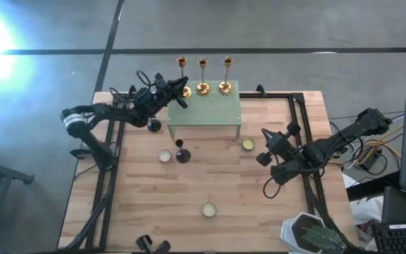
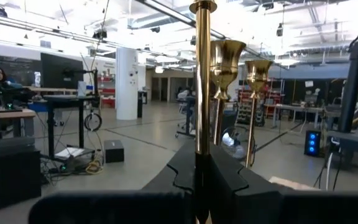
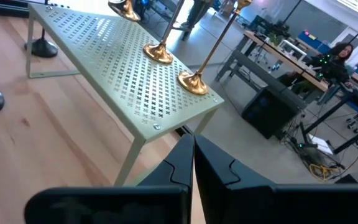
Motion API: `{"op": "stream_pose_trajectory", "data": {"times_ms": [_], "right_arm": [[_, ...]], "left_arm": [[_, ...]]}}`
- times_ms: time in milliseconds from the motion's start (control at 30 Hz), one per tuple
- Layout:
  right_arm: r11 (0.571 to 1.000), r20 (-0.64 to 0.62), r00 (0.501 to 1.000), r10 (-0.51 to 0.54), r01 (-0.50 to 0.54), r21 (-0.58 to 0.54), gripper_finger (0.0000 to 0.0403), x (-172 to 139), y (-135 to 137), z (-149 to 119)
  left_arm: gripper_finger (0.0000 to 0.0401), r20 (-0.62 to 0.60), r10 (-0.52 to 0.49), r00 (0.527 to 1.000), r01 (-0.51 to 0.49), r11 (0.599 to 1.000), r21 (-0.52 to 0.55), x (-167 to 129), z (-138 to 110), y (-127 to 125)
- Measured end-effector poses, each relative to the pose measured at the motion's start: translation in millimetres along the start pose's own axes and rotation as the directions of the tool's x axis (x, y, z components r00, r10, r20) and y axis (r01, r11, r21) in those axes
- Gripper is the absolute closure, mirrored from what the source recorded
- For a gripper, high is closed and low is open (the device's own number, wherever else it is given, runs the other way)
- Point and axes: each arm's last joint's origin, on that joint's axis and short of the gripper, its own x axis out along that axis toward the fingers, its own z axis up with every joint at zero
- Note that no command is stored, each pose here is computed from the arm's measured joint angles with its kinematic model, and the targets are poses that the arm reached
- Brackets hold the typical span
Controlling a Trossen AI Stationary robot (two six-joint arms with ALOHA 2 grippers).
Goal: Pick & Place candle stick holders
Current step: Align the gold candle holder with the other gold candle holders on the shelf
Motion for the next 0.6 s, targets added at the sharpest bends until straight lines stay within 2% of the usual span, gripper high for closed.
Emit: {"op": "stream_pose_trajectory", "data": {"times_ms": [233,600], "right_arm": [[1.000,-0.001,1.000,-0.001,0.001,-0.003,0.0394,0.0,-0.2,-0.2],[1.000,-0.001,1.000,-0.001,0.001,-0.016,0.0394,0.0,-0.3,-0.4]], "left_arm": [[0.0384,-0.005,0.026,1.000,-0.026,1.000,0.001,7.7,-11.7,2.3],[0.0384,0.001,0.145,0.989,-0.145,0.988,0.054,5.3,-13.5,8.8]]}}
